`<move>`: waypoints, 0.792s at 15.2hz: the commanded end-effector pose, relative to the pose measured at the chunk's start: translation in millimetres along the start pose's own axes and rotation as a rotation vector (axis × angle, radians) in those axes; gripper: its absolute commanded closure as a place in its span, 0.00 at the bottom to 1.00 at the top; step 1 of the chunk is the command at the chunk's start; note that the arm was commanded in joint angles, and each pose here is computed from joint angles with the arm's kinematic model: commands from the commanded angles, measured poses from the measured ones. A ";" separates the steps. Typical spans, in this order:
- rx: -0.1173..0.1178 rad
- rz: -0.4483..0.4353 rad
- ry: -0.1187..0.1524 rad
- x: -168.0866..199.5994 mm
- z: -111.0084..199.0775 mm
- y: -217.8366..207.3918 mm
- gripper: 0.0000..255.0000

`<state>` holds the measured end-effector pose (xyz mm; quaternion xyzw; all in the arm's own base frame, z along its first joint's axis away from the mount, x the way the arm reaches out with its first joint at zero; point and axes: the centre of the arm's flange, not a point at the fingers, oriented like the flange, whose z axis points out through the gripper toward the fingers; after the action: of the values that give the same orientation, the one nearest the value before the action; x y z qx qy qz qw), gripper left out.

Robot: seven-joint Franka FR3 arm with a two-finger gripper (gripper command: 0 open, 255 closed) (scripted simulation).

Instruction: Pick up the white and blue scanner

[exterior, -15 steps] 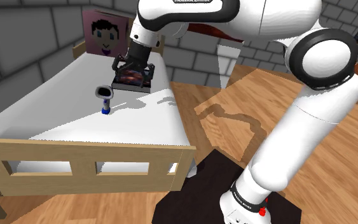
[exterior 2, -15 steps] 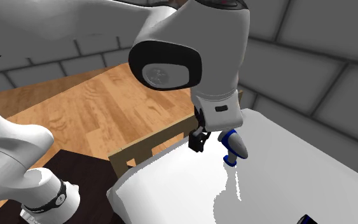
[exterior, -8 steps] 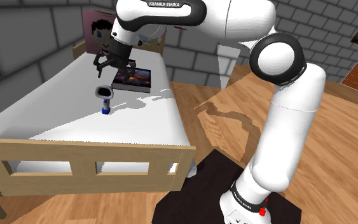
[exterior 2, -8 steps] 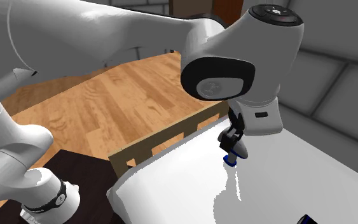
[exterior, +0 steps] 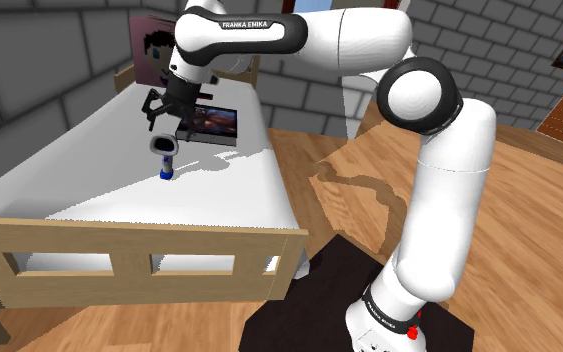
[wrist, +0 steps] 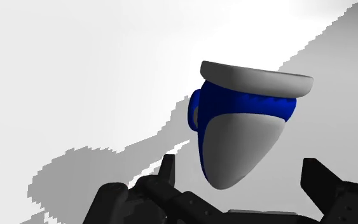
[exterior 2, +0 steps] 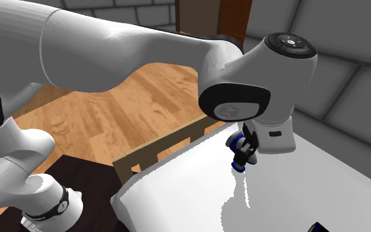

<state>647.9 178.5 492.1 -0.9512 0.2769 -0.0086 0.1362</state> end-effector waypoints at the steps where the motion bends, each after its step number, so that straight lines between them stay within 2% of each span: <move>1: 0.000 0.000 0.000 1.0 7.7 2.3 0.00; 2: 0.000 0.000 0.000 1.0 7.7 2.3 0.00; 3: 0.000 0.000 0.000 0.7 7.9 1.6 1.00; 12: 0.000 0.000 0.000 1.0 7.7 2.2 1.00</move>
<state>648.4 177.9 485.0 -0.9510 0.2772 -0.0097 0.1365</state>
